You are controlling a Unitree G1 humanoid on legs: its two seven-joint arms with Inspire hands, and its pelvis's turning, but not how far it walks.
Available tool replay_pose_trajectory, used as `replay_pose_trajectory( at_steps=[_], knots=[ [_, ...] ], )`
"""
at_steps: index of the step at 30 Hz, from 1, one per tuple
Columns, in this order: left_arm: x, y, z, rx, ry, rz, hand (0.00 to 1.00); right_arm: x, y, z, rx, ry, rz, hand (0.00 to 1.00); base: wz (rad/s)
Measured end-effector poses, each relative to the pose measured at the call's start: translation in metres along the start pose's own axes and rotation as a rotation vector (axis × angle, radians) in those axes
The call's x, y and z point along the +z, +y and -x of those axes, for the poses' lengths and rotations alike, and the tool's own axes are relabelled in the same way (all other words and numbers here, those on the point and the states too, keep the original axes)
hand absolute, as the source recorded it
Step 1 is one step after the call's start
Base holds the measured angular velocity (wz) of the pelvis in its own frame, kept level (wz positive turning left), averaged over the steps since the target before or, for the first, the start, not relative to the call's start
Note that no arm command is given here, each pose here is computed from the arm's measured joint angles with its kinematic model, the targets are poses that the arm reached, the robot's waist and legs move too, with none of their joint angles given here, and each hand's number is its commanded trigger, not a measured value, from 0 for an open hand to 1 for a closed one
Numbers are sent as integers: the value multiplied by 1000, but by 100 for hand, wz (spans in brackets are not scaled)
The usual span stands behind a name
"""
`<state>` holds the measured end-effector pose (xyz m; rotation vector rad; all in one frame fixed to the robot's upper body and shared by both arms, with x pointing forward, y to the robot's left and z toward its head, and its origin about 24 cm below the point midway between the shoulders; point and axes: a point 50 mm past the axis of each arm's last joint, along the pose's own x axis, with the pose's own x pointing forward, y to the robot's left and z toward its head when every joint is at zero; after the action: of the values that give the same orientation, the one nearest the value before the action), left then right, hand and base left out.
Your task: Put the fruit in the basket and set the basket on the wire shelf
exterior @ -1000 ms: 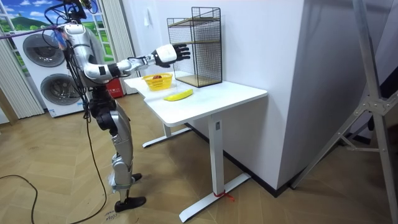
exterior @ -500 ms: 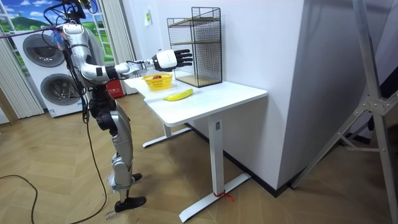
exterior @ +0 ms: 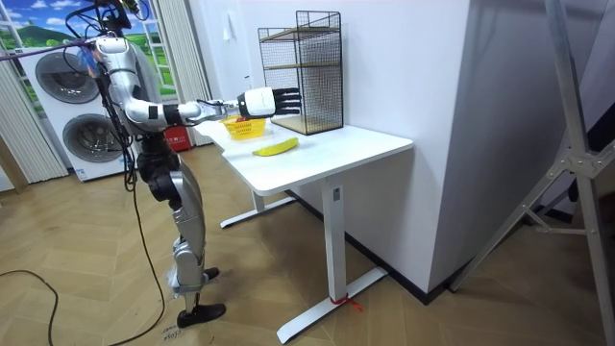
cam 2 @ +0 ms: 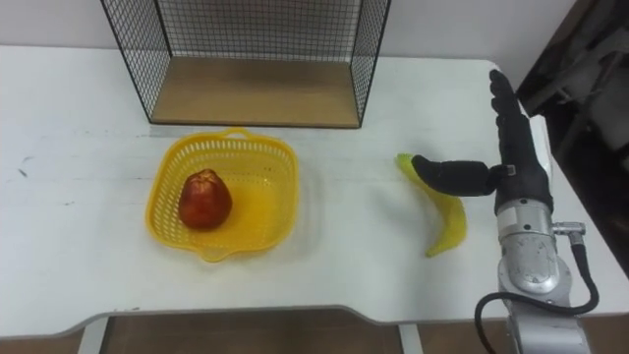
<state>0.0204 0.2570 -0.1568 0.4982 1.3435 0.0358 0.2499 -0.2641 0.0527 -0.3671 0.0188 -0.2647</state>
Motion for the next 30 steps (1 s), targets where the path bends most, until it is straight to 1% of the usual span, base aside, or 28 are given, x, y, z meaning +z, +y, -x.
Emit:
replay_pose_trajectory(
  at_steps=[7, 12, 18, 23, 30],
  knots=[
    [-2, -1, 0, -1, 18, 5, 0, -21, 0, -1, 1, 91, 23, 0, 0],
    [-4, 0, 0, 3, 36, 44, 0, -29, -2, -2, 4, 143, 26, 0, 0],
    [-3, -1, 0, -19, 39, 44, 0, -48, 2, -5, 64, 254, 24, 0, 0],
    [-3, 0, 1, -36, 53, 45, 0, -52, 4, -5, 109, 291, 22, 0, 0],
    [-4, 0, 1, -53, 77, 47, 0, -57, 4, -12, 160, 351, 44, 0, 0]
  ],
)
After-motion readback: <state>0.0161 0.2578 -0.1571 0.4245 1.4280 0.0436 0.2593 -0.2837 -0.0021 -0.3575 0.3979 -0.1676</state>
